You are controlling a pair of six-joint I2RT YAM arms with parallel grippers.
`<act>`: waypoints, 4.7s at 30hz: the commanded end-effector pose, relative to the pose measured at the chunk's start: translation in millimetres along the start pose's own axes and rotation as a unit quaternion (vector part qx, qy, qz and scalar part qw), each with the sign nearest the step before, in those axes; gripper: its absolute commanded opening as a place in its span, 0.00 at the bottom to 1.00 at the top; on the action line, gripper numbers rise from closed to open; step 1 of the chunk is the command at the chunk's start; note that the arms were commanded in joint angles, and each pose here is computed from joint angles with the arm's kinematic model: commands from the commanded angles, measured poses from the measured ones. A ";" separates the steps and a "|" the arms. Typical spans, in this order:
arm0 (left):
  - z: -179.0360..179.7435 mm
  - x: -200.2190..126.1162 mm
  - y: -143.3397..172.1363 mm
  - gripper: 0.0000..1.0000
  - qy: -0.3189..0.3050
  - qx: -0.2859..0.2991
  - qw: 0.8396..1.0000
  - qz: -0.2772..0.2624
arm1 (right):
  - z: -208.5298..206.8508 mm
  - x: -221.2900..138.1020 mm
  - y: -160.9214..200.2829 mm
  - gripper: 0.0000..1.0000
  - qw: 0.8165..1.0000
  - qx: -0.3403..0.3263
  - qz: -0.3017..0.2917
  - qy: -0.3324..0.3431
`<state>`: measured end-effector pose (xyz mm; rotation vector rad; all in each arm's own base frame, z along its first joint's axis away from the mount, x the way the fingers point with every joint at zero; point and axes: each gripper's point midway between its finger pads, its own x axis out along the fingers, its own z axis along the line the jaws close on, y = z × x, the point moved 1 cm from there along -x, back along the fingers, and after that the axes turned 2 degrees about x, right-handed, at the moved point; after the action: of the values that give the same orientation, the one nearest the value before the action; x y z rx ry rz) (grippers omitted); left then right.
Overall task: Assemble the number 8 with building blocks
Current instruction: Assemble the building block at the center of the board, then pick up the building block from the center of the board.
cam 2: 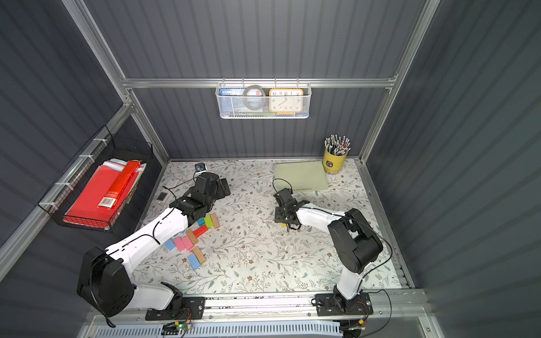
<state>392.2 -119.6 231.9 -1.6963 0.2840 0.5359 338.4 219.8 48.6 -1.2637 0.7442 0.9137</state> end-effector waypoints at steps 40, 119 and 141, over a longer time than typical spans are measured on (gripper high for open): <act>3.8 -5.9 -4.0 0.99 -0.002 0.011 1.000 -0.012 | -15.0 29.0 5.9 0.28 0.998 -0.026 0.026 0.051; 87.7 28.0 49.8 0.99 -0.079 0.007 0.992 0.102 | -12.0 29.5 -10.9 0.43 0.999 -0.028 0.019 0.030; 116.3 68.1 99.9 0.99 -0.089 -0.043 0.968 0.233 | -14.3 -89.8 -76.0 0.72 0.991 0.003 -0.128 -0.036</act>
<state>379.5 -14.1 103.6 -1.6321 0.4708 1.0328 369.9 201.6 171.1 -1.2673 0.4775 0.7509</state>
